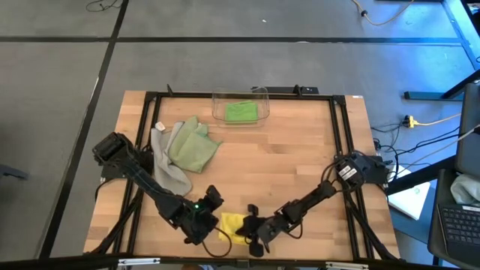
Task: Fold microfiber towels
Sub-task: Put the yellow microfiber cloth into the transparent bin
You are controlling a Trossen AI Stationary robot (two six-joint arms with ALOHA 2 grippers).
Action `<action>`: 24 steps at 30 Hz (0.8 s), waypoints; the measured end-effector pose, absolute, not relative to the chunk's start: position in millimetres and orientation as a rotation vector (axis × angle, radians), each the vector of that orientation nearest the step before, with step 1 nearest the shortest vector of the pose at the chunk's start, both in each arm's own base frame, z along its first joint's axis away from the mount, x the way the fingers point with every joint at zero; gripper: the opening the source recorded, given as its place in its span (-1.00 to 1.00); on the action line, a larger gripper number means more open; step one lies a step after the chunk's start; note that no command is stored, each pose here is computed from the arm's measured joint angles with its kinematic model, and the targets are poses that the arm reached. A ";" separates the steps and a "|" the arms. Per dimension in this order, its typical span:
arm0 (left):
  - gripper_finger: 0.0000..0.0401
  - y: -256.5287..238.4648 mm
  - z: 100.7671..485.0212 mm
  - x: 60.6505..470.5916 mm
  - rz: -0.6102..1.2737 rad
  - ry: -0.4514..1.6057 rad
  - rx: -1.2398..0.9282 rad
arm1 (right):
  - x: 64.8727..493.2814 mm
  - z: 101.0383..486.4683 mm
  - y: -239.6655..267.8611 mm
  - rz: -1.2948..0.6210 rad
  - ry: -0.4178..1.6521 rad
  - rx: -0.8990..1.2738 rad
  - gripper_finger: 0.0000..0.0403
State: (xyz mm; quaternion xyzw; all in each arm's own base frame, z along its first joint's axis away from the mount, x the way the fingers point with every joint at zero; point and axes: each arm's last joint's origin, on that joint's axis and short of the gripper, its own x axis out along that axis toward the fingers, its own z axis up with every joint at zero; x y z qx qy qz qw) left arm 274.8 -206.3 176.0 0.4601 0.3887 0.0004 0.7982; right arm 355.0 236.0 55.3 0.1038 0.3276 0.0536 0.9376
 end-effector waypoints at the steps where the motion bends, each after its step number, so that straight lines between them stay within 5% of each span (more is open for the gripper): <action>1: -0.65 -206.3 176.2 275.1 0.009 0.830 0.968 | 356.7 55.5 233.6 0.117 0.671 0.203 -0.97; 7: -0.65 -200.0 177.4 285.5 0.038 0.816 0.780 | 363.0 60.9 220.6 0.135 0.701 0.155 -0.93; 12: -0.65 -203.5 176.3 292.4 -0.226 0.851 0.589 | 360.8 71.5 213.7 0.111 0.739 0.048 -0.96; 19: -0.65 -201.1 176.6 291.9 -0.308 0.830 0.939 | 359.6 74.2 213.6 0.125 0.749 0.049 -0.92; 24: -0.65 -174.8 171.4 305.5 -0.432 0.912 0.920 | 355.0 74.2 221.0 0.143 0.742 0.017 -0.91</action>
